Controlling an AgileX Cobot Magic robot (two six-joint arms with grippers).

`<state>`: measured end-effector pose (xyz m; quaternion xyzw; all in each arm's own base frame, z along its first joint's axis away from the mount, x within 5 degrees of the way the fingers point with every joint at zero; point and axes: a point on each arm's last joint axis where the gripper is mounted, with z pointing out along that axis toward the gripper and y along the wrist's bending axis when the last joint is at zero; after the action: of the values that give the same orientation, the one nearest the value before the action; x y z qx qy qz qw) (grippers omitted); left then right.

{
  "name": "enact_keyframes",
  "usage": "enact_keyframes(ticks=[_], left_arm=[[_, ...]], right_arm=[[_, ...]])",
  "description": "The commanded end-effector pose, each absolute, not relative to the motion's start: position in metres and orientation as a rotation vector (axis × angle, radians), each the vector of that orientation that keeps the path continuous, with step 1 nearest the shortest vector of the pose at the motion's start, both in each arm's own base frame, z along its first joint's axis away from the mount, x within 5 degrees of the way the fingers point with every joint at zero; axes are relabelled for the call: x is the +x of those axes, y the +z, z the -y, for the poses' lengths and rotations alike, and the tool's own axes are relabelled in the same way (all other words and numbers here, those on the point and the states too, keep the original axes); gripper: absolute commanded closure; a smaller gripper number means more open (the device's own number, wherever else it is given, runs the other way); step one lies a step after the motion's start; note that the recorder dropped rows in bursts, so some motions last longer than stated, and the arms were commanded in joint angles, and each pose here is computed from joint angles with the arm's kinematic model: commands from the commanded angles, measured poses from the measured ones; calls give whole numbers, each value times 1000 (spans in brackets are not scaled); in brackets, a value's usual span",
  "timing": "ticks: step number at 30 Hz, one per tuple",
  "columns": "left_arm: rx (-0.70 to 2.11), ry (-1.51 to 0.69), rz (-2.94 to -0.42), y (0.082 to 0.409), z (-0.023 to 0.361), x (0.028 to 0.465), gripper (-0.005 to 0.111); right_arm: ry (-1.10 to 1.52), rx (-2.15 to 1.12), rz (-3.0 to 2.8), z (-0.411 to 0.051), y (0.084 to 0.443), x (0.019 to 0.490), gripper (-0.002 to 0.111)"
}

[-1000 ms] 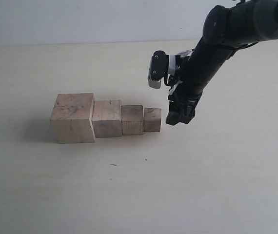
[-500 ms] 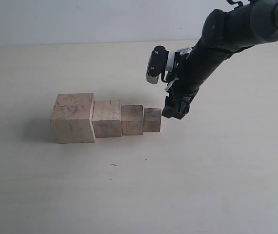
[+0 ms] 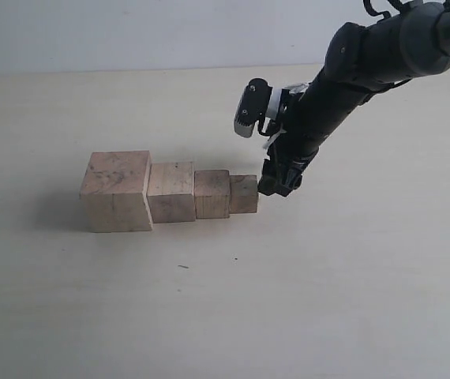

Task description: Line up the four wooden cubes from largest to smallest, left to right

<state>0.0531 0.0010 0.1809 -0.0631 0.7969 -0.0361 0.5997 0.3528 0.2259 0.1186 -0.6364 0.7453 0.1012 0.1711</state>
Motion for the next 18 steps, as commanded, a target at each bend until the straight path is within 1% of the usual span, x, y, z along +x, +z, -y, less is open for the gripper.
enact_keyframes(ticks=[1,5,9,10,11,12,14,15,16,18], left_arm=[[-149,-90,-1837,181,-1,53,107],[-149,-90,-1837,181,-1,53,107],[-151,-91,-1837,181,-1,53,107],[-149,-90,-1837,181,-1,53,107],[-149,-90,-1837,181,-1,53,107],[-149,-90,-1837,181,-1,53,107],[-149,-90,-1837,181,-1,53,107],[-151,-91,-1837,181,-1,53,107],[-151,-91,-1837,181,-1,53,107],[-151,-91,-1837,181,-1,53,107]], right_arm=[[320,-1757,-2134,-227,119,353,39],[247,-1810,-2142,-222,118,353,39],[113,-1670,-2322,-211,126,355,42],[113,-1507,-2455,-208,131,354,47],[119,-1417,-2518,-207,134,353,51],[135,-1312,-2603,-205,138,351,62],[150,-1266,-2641,-204,147,347,88],[170,-1216,-2655,-204,154,346,106],[208,-1175,-2676,-205,157,344,108],[302,-1111,-2660,-209,172,340,108]])
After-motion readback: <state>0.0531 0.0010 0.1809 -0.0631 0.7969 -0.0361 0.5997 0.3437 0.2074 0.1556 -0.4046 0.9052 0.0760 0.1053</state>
